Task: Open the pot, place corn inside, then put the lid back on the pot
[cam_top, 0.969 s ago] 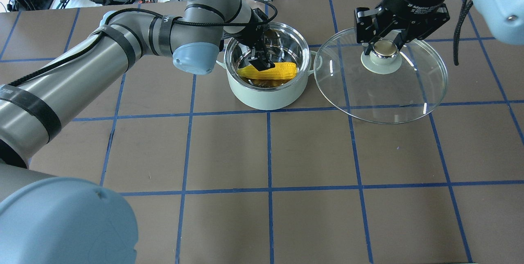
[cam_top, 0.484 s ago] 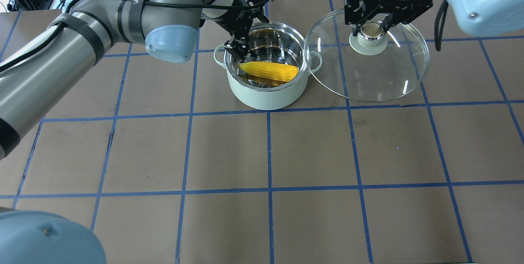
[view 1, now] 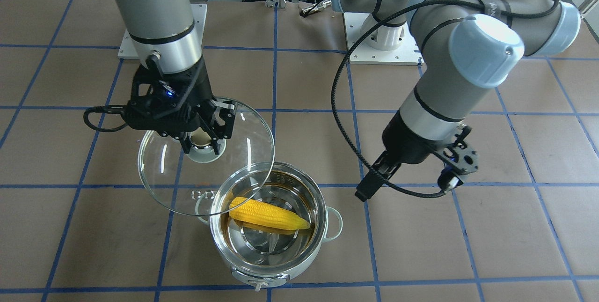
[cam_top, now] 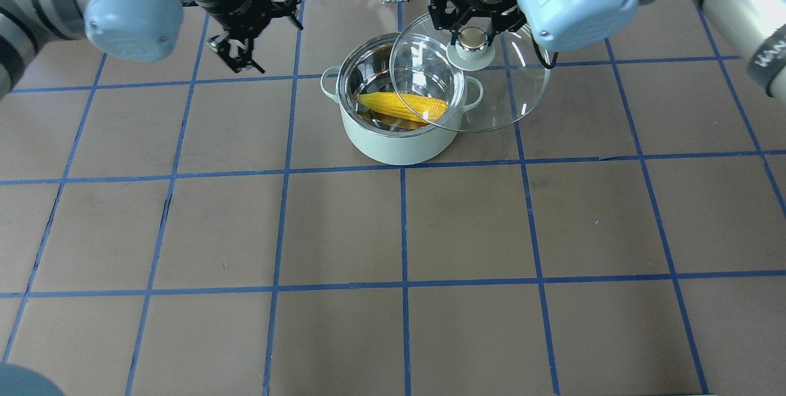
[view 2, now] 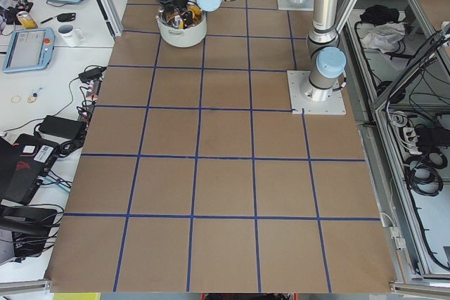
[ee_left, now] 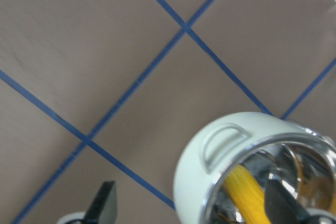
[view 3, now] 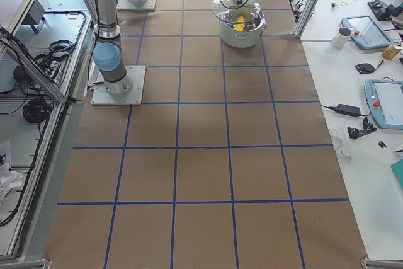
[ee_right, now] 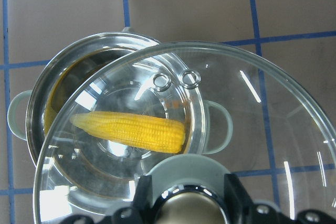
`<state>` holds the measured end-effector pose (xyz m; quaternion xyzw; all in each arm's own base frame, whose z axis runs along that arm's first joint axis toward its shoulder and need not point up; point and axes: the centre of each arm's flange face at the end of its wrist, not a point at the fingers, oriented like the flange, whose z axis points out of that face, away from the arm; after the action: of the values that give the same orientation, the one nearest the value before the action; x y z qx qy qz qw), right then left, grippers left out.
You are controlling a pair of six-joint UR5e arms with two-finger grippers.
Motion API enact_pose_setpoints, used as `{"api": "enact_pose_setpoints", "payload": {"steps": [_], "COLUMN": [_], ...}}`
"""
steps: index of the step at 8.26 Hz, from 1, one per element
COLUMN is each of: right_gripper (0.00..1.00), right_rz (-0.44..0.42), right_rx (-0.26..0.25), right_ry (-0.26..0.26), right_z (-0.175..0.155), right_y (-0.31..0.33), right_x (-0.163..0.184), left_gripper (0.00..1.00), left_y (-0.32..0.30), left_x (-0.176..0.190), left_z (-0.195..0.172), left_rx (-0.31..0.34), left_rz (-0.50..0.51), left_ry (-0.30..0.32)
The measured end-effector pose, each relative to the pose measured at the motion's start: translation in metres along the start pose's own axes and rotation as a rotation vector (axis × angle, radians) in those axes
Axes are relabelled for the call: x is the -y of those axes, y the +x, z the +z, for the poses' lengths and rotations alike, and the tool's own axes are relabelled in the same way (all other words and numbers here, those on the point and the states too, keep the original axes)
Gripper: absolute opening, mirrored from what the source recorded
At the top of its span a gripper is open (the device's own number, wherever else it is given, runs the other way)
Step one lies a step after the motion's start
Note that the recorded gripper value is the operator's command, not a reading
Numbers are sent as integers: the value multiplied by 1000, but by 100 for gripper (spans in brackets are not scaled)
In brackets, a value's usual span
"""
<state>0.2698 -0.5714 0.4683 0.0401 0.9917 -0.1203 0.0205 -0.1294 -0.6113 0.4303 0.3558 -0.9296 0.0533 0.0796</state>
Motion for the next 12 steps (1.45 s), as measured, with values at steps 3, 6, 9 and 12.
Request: {"api": "enact_pose_setpoints", "payload": {"steps": [3,6,9,12], "right_gripper": [30,30,30,30], "right_rz": [20,21,52,70], "right_rx": [22,20,-8,-13], "right_ry": [25,19,17,9], "right_z": [47,91,111,120], "right_y": [-51,-87,-92,-92], "right_x": [7,5,15,19], "left_gripper": [100,100,100,100], "left_y": [-67,-93,-81,-68], "left_x": [-12,-42,-52,-53], "left_z": [-98,-161,-160,-143], "left_rx": [140,200,139,93], "left_rz": [214,427,501,528], "left_ry": [56,111,78,20]}}
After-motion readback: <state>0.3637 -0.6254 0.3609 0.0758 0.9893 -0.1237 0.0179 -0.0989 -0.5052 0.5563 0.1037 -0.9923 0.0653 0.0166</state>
